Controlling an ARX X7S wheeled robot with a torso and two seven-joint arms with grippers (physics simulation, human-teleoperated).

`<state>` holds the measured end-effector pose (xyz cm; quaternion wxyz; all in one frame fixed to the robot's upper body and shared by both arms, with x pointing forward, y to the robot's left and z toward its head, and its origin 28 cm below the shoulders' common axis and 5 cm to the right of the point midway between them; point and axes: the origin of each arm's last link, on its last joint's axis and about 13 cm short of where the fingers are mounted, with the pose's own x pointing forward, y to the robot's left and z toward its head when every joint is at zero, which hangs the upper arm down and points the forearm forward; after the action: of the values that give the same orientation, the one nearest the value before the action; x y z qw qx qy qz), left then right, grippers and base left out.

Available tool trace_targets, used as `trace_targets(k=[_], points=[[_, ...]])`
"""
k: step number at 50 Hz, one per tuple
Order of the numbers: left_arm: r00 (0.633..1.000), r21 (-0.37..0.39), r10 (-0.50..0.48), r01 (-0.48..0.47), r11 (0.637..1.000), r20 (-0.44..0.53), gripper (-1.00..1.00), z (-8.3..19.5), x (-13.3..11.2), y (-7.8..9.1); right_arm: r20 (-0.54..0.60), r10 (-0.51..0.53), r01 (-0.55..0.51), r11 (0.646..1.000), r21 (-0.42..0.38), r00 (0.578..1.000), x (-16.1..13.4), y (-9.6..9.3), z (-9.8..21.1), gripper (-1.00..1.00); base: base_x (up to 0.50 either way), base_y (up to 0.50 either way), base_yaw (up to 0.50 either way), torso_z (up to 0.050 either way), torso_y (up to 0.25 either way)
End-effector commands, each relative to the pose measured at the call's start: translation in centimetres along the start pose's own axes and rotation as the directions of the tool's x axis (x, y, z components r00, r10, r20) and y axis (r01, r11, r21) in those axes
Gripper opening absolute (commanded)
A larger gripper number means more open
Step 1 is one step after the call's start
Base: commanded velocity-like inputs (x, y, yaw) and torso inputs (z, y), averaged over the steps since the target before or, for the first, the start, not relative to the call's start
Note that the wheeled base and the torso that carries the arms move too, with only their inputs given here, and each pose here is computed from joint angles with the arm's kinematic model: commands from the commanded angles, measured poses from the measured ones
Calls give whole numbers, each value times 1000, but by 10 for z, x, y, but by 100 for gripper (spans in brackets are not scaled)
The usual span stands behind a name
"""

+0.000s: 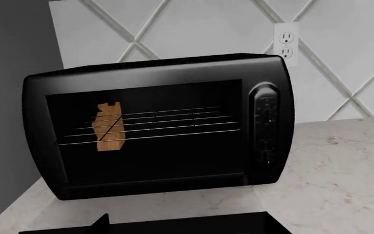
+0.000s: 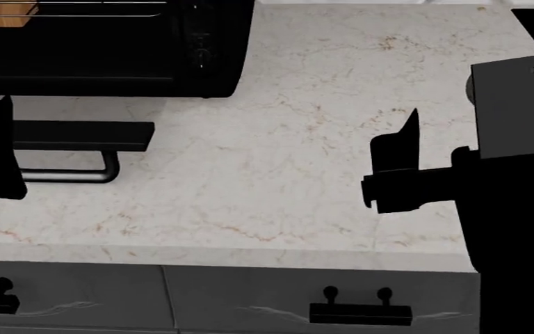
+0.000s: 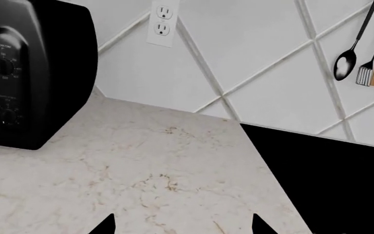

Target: Fully slide the toaster oven rack0 out.

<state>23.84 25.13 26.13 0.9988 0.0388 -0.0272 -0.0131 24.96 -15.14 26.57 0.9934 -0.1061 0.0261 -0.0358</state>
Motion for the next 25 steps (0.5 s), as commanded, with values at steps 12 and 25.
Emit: trace_targets(k=[12,25], points=[[1000,1,8,-8,1000,16,100,7,7,5,6,2,-2,999,-32,1000,2,-2,15,100,462,-186,0,0,0],[1000,-5,14,-14,1000,20,100,6,4,7,-4,1,-1,1000,-29,1000,15,-1,8,100,485,-8,0,0,1]])
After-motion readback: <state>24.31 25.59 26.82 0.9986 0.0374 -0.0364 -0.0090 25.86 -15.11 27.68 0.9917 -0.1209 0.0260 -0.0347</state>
